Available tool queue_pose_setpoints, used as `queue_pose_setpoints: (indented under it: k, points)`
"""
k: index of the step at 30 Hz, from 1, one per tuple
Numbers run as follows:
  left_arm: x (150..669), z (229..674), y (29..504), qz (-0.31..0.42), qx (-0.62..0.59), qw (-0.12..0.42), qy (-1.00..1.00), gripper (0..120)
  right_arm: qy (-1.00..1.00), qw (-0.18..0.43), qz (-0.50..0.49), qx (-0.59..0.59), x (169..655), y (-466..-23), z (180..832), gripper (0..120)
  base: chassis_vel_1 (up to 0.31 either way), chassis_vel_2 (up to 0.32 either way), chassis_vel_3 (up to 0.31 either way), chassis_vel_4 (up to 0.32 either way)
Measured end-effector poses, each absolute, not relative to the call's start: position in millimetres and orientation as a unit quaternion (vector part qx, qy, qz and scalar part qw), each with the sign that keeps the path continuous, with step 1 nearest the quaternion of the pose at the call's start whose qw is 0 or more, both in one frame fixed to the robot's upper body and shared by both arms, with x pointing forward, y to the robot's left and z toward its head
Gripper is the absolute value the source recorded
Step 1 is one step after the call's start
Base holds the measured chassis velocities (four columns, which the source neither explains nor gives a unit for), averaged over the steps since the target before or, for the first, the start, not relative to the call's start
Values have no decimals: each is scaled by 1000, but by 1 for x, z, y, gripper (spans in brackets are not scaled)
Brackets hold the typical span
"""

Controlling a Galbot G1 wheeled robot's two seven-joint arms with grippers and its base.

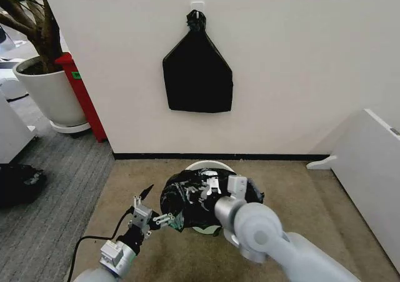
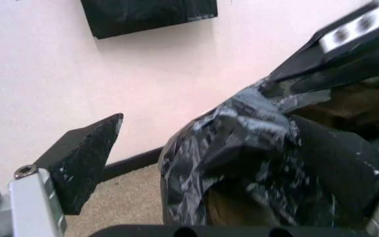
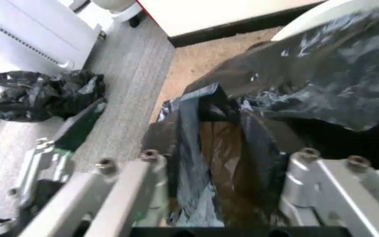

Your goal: Place the garbage bag over the trash bin.

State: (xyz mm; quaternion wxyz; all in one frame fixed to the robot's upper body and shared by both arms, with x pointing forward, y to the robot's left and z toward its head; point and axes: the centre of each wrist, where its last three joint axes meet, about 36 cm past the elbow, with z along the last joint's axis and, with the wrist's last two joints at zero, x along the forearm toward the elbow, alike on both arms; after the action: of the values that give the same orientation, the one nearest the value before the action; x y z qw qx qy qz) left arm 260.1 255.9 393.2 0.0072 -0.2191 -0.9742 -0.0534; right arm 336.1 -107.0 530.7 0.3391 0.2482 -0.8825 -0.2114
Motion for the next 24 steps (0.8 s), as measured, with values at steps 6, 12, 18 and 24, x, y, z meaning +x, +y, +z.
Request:
queue_pose_setpoints:
  k: [6, 12, 18, 24]
  points:
    - [255, 412, 260, -33, -202, 0, -979, 100, -894, 303, -217, 247, 328, -134, 565, 57, 0, 0, 0, 0]
    - [251, 449, 262, 5, -166, -12, -986, 100, -913, 242, -202, 259, 349, -168, 591, 78, 0, 0, 0, 0]
    - [250, 488, 268, 33, -117, -3, -993, 100, -931, 214, -117, 271, 412, -214, 577, 98, 0, 0, 0, 0]
    - [245, 514, 270, 64, -48, 54, -995, 100, -917, 252, -21, 307, 486, -230, 575, 100, 0, 0, 0, 0]
